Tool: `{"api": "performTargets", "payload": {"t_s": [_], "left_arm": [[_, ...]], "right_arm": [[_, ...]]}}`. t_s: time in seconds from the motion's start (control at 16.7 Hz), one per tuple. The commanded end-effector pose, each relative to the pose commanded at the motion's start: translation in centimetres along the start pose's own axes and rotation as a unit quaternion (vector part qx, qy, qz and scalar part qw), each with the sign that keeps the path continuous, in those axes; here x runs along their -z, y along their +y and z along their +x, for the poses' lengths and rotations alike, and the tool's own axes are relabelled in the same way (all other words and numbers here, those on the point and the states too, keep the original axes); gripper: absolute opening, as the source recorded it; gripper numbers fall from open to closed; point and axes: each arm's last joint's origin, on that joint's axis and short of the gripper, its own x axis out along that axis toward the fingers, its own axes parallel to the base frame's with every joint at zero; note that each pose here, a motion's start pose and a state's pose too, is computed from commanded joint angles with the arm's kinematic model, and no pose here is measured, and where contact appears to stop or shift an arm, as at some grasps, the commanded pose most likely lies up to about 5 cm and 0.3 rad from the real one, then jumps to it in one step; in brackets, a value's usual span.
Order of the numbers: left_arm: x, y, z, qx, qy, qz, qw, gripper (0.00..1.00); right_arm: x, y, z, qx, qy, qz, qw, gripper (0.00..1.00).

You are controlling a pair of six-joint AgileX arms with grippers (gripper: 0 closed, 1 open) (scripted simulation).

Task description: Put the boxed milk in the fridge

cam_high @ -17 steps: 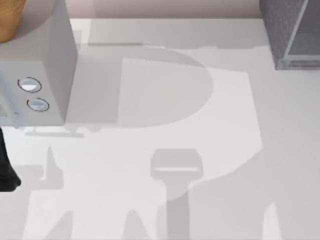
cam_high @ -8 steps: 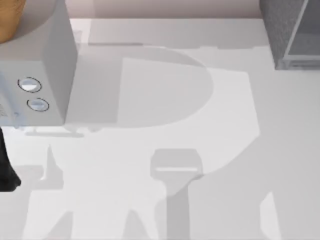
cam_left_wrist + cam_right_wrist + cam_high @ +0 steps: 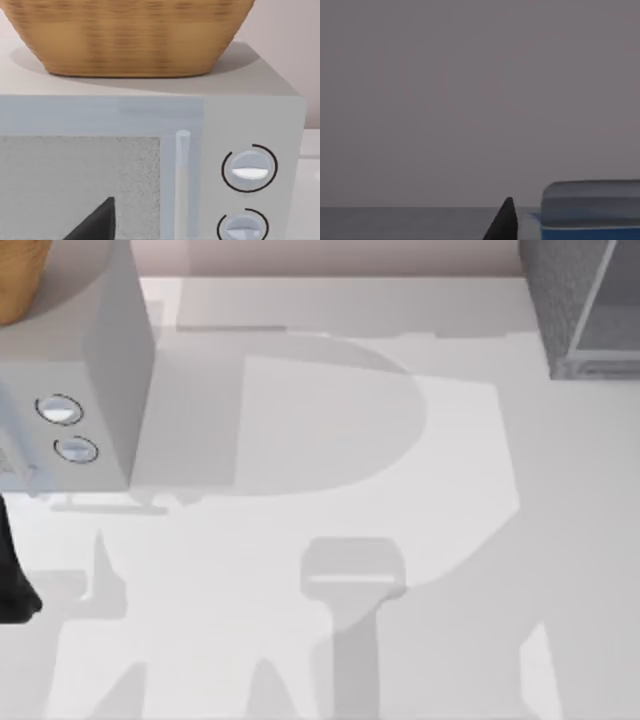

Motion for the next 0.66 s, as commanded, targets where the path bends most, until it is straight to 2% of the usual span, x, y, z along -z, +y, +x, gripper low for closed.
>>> {"api": "performTargets", "payload": {"t_s": [0.3,0.66], "left_arm": [[0.0,0.0,0.0,0.0,0.0,0.0,1.0,1.0],[0.0,0.0,0.0,0.0,0.0,0.0,1.0,1.0]], "right_arm": [[0.0,0.0,0.0,0.0,0.0,0.0,1.0,0.98],[0.0,0.0,0.0,0.0,0.0,0.0,1.0,1.0]]}}
